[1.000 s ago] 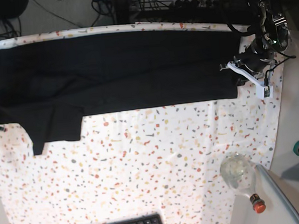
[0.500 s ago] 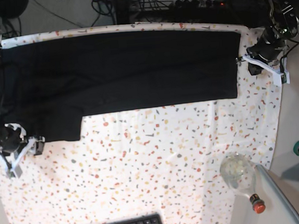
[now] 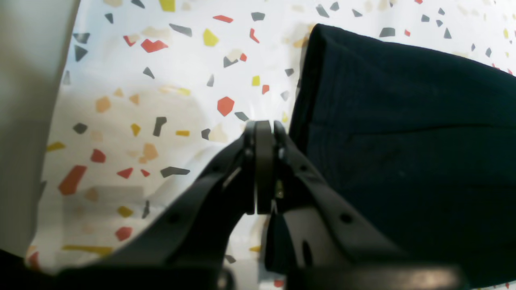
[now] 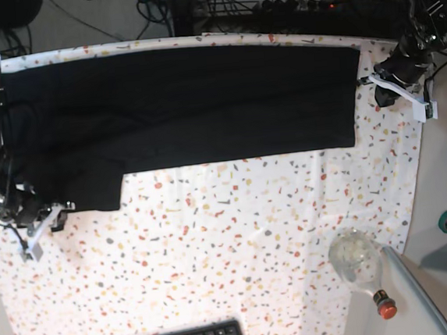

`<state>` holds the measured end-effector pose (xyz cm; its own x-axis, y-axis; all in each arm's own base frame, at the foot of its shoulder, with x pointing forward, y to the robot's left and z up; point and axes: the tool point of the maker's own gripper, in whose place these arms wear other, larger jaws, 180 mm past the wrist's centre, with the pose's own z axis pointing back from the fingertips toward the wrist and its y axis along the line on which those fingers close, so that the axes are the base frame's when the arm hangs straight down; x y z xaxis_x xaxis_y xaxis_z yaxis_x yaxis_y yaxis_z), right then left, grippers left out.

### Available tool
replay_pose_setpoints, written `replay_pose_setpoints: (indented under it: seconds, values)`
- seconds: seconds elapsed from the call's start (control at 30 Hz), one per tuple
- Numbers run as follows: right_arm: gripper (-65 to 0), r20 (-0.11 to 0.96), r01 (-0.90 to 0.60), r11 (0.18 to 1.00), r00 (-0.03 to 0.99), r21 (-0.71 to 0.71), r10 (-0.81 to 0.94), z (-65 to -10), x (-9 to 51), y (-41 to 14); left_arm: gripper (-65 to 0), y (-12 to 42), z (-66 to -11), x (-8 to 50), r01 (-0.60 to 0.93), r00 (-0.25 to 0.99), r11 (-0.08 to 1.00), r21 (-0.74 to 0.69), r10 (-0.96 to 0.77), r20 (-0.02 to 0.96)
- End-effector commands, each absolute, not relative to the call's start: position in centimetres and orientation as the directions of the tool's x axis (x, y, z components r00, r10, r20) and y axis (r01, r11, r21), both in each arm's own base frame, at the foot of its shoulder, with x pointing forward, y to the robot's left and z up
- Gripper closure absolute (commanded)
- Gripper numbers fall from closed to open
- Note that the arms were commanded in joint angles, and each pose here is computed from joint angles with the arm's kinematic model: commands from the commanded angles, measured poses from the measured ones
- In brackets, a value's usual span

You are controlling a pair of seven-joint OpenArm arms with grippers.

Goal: Layout the t-shirt on the table in an organized manner, then fold the t-shirt properly
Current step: 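Smooth and square the strip's end with the right gripper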

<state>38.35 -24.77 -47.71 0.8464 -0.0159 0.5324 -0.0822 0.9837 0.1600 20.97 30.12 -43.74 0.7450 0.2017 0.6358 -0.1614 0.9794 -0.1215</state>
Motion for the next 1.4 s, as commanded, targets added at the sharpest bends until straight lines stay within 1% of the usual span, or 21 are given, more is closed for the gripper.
replay_pose_setpoints:
  seconds: [0.0,0.03,0.2,0.27,0.37,0.63,0.77,0.93,1.03,1.23,1.37]
  values:
    - [-5.6,0.589,-0.078,0.985,0.808,0.151,-0.026,-45.5,40.4,-25.8,0.0,30.8,-43.2,21.4,-0.163,0.728,0.98,-0.117,0.199,0.656]
    - [0.0,0.59,-0.083,0.985,0.807,0.151,-0.023,-45.5,40.4,-25.7,0.0,30.8,-43.4,21.2,-0.166,0.732,0.979,-0.119,0.203,0.651]
    - [0.0,0.591,-0.105,0.984,0.807,0.141,0.001,-45.2,40.0,-25.4,0.0,31.3,-43.5,21.0,-0.18,0.731,0.977,-0.117,0.212,0.649]
    - [0.0,0.603,-0.129,0.984,0.797,0.123,0.029,-44.3,39.6,-25.1,0.0,31.8,-43.3,20.9,-0.194,0.726,0.975,-0.111,0.219,0.652]
    - [0.0,0.63,-0.122,0.988,0.776,0.098,0.033,-42.1,38.3,-25.8,0.0,32.8,-42.8,20.8,-0.209,0.718,0.973,-0.098,0.221,0.66]
    - [0.0,0.623,-0.116,0.993,0.778,0.022,0.077,-38.4,32.1,-25.6,0.0,34.0,-43.1,21.2,-0.217,0.725,0.972,-0.087,0.22,0.653]
    - [0.0,0.605,-0.089,0.996,0.793,0.008,0.066,-37.6,28.7,-25.3,0.0,34.6,-43.9,20.8,-0.234,0.737,0.968,-0.092,0.239,0.632]
    - [0.0,0.586,-0.093,0.996,0.807,0.012,0.069,-38.0,25.1,-23.8,0.0,34.7,-43.8,21.5,-0.235,0.73,0.967,-0.094,0.239,0.64]
    - [0.0,0.574,-0.077,0.996,0.818,0.033,0.044,-39.1,23.5,-23.5,0.0,34.7,-43.7,21.6,-0.236,0.729,0.967,-0.095,0.24,0.641]
    - [0.0,0.564,0.054,0.994,0.82,0.098,-0.1,-40.4,21.2,-23.8,0.0,34.7,-43.9,21.6,-0.235,0.731,0.967,-0.097,0.242,0.638]
    - [0.0,0.549,0.1,0.985,0.82,0.139,-0.161,-41.2,20.6,-23.2,0.0,34.6,-43.9,21.7,-0.232,0.733,0.968,-0.098,0.24,0.637]
